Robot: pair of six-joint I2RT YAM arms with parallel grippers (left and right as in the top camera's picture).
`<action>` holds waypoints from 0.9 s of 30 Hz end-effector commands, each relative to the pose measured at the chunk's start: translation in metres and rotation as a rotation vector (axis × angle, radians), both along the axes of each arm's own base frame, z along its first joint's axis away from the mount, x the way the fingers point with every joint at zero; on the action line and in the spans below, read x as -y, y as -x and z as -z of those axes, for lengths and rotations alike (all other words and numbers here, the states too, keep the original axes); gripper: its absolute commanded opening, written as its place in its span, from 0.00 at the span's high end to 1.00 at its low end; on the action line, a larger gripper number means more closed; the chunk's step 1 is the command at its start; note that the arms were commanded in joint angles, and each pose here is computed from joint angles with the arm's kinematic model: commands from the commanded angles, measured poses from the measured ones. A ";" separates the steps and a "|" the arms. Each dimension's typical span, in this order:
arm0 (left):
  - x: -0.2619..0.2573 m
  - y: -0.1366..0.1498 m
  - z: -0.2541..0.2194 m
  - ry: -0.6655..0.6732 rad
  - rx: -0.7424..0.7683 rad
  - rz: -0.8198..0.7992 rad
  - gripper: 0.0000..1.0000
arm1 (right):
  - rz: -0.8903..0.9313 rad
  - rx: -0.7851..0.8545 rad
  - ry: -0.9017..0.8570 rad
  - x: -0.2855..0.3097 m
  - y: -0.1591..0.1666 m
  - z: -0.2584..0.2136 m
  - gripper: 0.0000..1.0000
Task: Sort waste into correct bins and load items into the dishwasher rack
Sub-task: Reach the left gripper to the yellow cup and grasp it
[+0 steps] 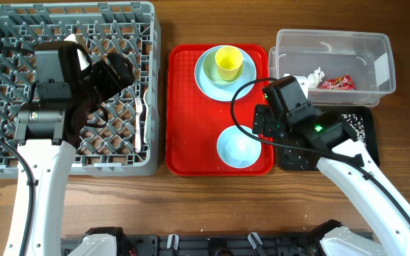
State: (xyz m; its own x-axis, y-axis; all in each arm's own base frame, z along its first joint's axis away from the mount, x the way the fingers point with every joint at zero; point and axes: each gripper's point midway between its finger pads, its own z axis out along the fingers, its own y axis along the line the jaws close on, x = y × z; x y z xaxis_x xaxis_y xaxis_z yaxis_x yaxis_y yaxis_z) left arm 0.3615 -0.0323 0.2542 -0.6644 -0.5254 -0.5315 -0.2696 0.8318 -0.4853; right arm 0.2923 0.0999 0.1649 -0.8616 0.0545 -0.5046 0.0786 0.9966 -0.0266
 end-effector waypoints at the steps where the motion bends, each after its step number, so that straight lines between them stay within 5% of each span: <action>1: 0.041 0.005 -0.004 0.143 -0.008 0.157 0.22 | 0.013 0.023 0.012 0.003 -0.004 -0.005 0.00; 2: 0.050 0.007 -0.002 0.154 -0.018 0.189 0.32 | 0.014 0.023 0.012 0.003 -0.004 -0.005 0.00; 4: 0.080 0.012 0.004 0.157 -0.044 0.271 0.79 | 0.014 0.023 0.011 0.003 -0.004 -0.005 0.00; 5: 0.092 0.014 0.007 0.151 -0.050 0.303 0.95 | 0.013 0.023 0.012 0.003 -0.004 -0.005 0.00; 9: 0.150 0.015 0.028 0.041 -0.053 0.414 0.96 | 0.014 0.023 0.012 0.003 -0.004 -0.005 0.00; 10: 0.167 0.015 0.033 0.020 -0.044 0.445 0.78 | 0.014 0.023 0.011 0.003 -0.004 -0.005 0.00; 11: 0.183 0.016 0.037 0.018 -0.037 0.481 0.39 | 0.013 0.023 0.012 0.003 -0.004 -0.005 0.00; 12: 0.200 0.022 0.042 0.026 -0.045 0.530 0.12 | 0.013 0.023 0.012 0.003 -0.004 -0.005 0.00; 15: 0.229 0.029 0.034 0.035 0.010 0.601 0.22 | 0.014 0.023 0.011 0.003 -0.004 -0.005 0.00; 16: 0.233 0.024 0.028 0.017 0.058 0.613 0.32 | 0.014 0.023 0.011 0.003 -0.004 -0.005 0.00; 17: 0.232 0.017 0.025 0.007 0.087 0.590 0.71 | 0.014 0.023 0.012 0.003 -0.004 -0.005 0.00; 19: 0.232 0.011 0.018 0.019 0.116 0.574 0.96 | 0.013 0.023 0.012 0.003 -0.004 -0.005 0.00; 27: 0.216 -0.046 -0.036 0.003 0.102 0.514 0.96 | 0.014 0.023 0.011 0.003 -0.004 -0.005 0.00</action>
